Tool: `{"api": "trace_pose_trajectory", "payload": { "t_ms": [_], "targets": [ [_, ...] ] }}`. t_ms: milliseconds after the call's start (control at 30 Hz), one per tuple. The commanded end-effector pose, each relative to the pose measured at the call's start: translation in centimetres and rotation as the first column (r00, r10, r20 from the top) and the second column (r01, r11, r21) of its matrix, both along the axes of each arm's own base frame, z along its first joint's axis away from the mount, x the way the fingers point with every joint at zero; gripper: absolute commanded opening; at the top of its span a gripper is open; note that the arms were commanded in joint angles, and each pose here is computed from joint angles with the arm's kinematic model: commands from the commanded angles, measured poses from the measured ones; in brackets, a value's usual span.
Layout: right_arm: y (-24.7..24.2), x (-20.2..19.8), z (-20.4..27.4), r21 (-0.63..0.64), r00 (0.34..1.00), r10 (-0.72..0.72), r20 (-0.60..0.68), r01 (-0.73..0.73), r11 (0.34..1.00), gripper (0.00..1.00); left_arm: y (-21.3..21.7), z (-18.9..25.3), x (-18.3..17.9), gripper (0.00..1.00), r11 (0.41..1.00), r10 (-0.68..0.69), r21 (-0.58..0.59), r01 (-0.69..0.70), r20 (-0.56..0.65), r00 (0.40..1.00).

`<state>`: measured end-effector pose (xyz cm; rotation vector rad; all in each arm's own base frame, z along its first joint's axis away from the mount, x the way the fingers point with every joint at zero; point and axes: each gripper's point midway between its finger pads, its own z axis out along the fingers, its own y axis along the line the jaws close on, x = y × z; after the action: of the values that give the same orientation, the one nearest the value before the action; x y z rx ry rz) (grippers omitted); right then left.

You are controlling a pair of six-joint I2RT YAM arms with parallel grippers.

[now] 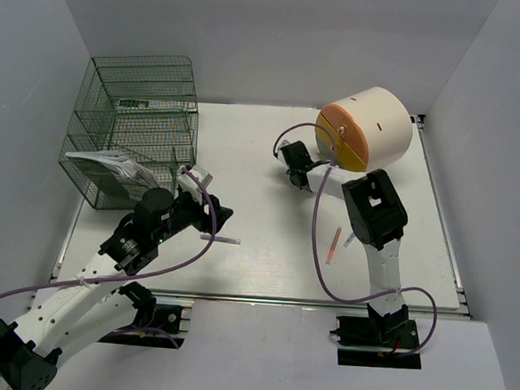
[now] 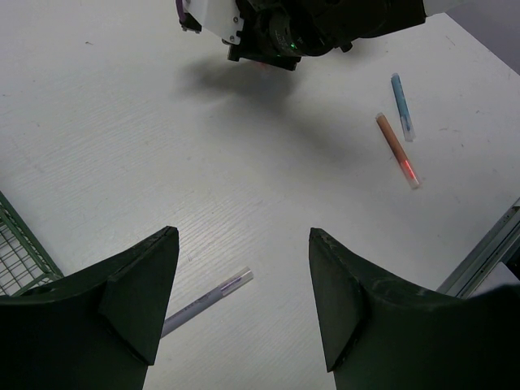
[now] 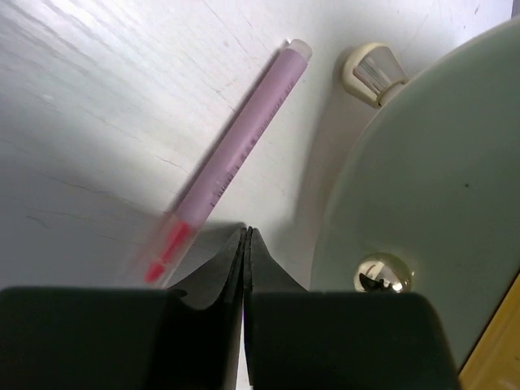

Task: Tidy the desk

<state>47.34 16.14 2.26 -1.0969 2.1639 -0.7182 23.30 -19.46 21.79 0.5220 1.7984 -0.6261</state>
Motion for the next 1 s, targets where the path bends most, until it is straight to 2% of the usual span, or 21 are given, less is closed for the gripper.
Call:
{"api": "trace_pose_trajectory", "payload": {
  "t_ms": [0,333,600,700,733,767,800,833,867,900,933,967],
  "targets": [
    [2.1,0.1,-0.1,0.047,1.000,0.027,-0.002,-0.027,0.999,0.00,0.0,0.0,-0.1,0.75,1.000,-0.005,-0.001,0.005,0.009,1.000],
    [4.8,-0.6,1.5,0.090,0.997,0.073,0.015,-0.074,0.993,0.00,0.0,-0.2,0.0,0.75,1.000,-0.001,0.004,0.000,0.004,1.000],
    [4.9,-0.7,2.4,0.099,0.998,0.061,0.020,-0.063,0.993,0.00,0.0,-0.4,0.0,0.75,1.000,0.003,0.007,-0.003,-0.002,1.000],
    [4.4,-0.9,5.1,0.128,0.998,0.031,0.048,-0.037,0.991,0.00,-0.3,-0.9,0.1,0.75,1.000,-0.010,0.010,0.010,-0.013,1.000],
    [4.4,-1.8,5.4,0.154,0.999,0.048,0.006,-0.049,0.987,0.00,-0.5,-0.9,0.1,0.75,1.000,-0.016,0.007,0.016,-0.014,1.000],
    [4.7,-2.4,6.4,0.212,0.999,0.041,0.000,-0.040,0.976,0.00,-0.7,-0.9,0.2,0.75,1.000,-0.022,0.002,0.022,-0.018,1.000],
    [5.1,-3.1,9.4,0.283,0.998,0.059,0.022,-0.063,0.957,0.00,-0.9,-1.2,0.2,0.74,0.999,-0.035,-0.004,0.035,-0.030,0.999],
    [6.2,-5.2,9.8,0.374,0.989,0.136,-0.059,-0.104,0.922,0.00,-1.4,-1.4,0.5,0.74,0.999,-0.045,-0.021,0.044,-0.040,0.998],
    [7.0,-6.5,11.0,0.446,0.980,0.181,-0.080,-0.127,0.886,0.00,-1.7,-1.5,0.7,0.73,0.998,-0.048,-0.029,0.047,-0.047,0.998],
    [8.7,-8.7,14.8,0.565,0.957,0.285,-0.048,-0.210,0.798,0.00,-2.3,-1.2,0.9,0.72,0.997,-0.063,-0.048,0.061,-0.041,0.997],
    [8.7,-10.1,15.7,0.603,0.947,0.318,-0.044,-0.228,0.764,0.00,-2.9,-1.9,1.2,0.69,0.996,-0.067,-0.057,0.062,-0.081,0.994],
    [9.4,-11.4,17.2,0.652,0.928,0.372,-0.024,-0.267,0.709,0.09,-3.3,-1.8,1.6,0.67,0.996,-0.070,-0.066,0.065,-0.089,0.994]
  ]
}}
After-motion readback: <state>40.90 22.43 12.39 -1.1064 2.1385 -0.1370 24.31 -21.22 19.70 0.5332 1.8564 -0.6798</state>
